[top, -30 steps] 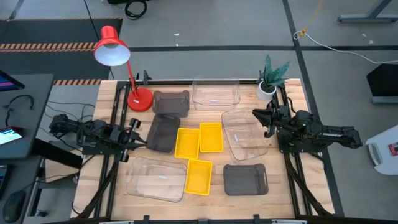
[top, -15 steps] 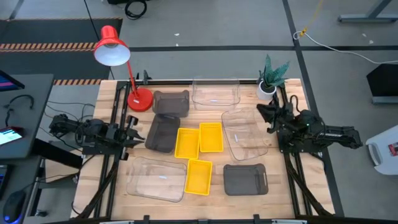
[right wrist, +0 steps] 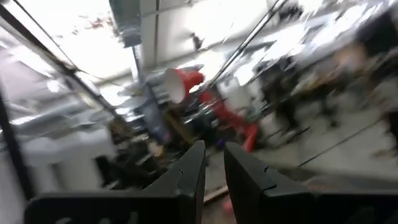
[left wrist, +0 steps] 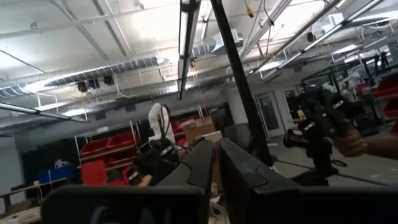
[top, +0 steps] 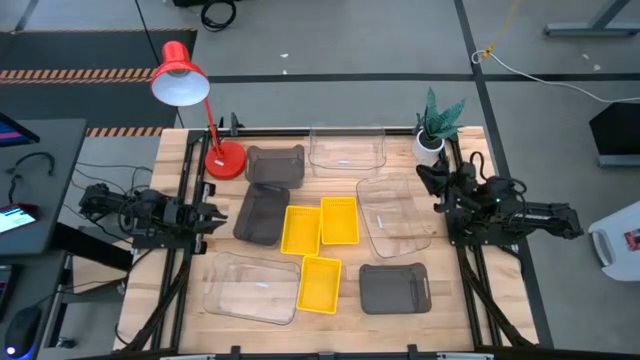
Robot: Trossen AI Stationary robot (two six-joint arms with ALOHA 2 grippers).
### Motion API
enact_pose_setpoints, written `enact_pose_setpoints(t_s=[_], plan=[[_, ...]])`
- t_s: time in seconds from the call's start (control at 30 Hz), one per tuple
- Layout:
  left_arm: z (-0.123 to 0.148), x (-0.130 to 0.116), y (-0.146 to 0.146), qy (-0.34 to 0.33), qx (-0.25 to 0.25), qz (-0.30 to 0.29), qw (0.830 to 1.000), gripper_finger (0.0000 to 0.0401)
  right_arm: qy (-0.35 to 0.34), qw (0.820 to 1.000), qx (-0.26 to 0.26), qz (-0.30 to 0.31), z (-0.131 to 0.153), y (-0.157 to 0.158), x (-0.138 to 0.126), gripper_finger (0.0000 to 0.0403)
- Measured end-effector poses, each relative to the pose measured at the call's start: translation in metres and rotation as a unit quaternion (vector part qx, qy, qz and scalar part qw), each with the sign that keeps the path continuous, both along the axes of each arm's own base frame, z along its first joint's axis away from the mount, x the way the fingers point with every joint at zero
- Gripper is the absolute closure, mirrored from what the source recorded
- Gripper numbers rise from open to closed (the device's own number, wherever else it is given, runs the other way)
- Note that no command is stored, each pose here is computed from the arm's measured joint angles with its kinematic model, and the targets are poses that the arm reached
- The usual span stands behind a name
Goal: Stack baskets by color
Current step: Stack the right transparent bin on the top of the top transparent bin
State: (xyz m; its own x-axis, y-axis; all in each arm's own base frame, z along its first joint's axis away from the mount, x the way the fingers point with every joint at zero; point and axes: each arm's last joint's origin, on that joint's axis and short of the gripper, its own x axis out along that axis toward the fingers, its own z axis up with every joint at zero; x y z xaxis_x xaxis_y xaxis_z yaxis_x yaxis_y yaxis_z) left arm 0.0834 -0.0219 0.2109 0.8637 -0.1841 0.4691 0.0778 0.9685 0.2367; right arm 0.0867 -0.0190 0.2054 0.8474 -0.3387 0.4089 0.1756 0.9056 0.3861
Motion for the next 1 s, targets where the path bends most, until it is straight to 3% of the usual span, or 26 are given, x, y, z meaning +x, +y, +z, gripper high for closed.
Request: enact_pose_setpoints(t_s=[0.13, 0.33, 0.5, 0.8, 1.0], plan=[[-0.003, 0.002, 0.0, 0.021, -0.003, 0.0, 1.0, 0.0372, 0.023, 0.995, -0.002, 0.097, -0.004, 0.005, 0.005, 0.0337], [-0.01, 0.005, 0.001, 0.07, -0.063, 0.001, 0.996, 0.0369, 0.064, 0.977, 0.024, 0.204, -0.011, 0.009, 0.014, 0.0337], [-0.01, 0.005, 0.001, 0.073, -0.093, -0.011, 0.993, 0.0366, 0.11, 0.972, 0.024, 0.208, -0.017, 0.008, 0.022, 0.0337], [-0.008, 0.004, 0.001, 0.061, -0.087, -0.008, 0.994, 0.0371, 0.144, 0.97, -0.007, 0.196, -0.011, 0.007, 0.03, 0.0337], [-0.008, 0.004, 0.001, 0.067, -0.121, -0.025, 0.99, 0.0366, 0.181, 0.961, -0.033, 0.205, -0.002, 0.01, 0.038, 0.0337]])
